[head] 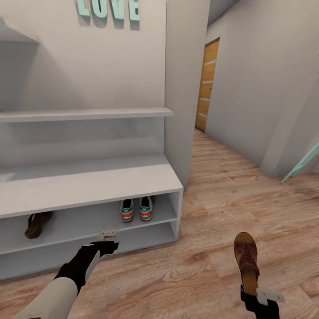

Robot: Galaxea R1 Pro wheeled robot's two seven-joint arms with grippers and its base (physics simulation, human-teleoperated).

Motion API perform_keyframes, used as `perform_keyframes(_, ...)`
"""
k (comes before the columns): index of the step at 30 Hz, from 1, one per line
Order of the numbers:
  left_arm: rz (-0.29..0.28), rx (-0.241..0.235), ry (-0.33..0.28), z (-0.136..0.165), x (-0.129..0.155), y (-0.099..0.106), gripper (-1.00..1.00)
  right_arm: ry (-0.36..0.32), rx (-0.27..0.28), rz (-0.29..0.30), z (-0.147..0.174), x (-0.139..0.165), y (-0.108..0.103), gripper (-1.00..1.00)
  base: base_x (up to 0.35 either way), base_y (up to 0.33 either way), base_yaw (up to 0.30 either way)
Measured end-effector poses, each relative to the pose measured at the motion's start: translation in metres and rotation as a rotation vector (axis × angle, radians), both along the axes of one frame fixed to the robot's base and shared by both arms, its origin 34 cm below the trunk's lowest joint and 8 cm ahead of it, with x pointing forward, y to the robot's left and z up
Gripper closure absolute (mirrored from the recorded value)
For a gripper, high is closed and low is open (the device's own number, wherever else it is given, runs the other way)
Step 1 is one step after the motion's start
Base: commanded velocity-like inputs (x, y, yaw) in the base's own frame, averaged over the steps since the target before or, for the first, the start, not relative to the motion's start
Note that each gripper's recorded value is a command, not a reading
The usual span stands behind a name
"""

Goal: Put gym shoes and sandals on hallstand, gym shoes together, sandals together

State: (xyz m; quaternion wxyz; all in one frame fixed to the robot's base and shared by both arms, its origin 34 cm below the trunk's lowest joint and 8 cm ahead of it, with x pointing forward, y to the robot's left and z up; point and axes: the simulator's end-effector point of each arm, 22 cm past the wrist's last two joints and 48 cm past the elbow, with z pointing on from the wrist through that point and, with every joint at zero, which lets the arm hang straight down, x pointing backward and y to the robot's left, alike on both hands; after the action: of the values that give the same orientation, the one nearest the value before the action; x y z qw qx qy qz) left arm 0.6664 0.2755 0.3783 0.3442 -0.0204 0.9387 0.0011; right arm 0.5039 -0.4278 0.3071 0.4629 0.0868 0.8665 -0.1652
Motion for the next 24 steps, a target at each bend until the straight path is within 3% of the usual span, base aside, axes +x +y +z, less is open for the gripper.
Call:
perform_keyframes(4,-0.001,-0.007,-0.027,-0.005,-0.005,0.004,-1.0,0.0,0.0,0.0,0.0,0.0,0.0,1.0,-0.328,0.12,0.0)
perform_keyframes(10,-0.05,-0.032,-0.081,-0.037,-0.05,0.011,-1.0,0.0,0.0,0.002,0.0,0.0,0.0,1.0,-0.26,0.201,0.0)
perform_keyframes(17,0.048,-0.082,-0.147,-0.061,-0.111,0.068,-1.0,0.003,0.001,0.007,-0.001,-0.001,0.002,1.0,-0.035,0.295,0.0)
perform_keyframes(20,0.056,-0.114,-0.164,-0.064,-0.132,0.09,-1.0,0.004,0.001,0.01,-0.001,-0.001,0.002,1.0,-0.005,0.305,0.0)
perform_keyframes(24,0.077,-0.12,-0.198,-0.064,-0.155,0.117,-1.0,0.004,-0.001,0.012,-0.001,-0.001,0.001,1.0,-0.001,0.307,0.0)
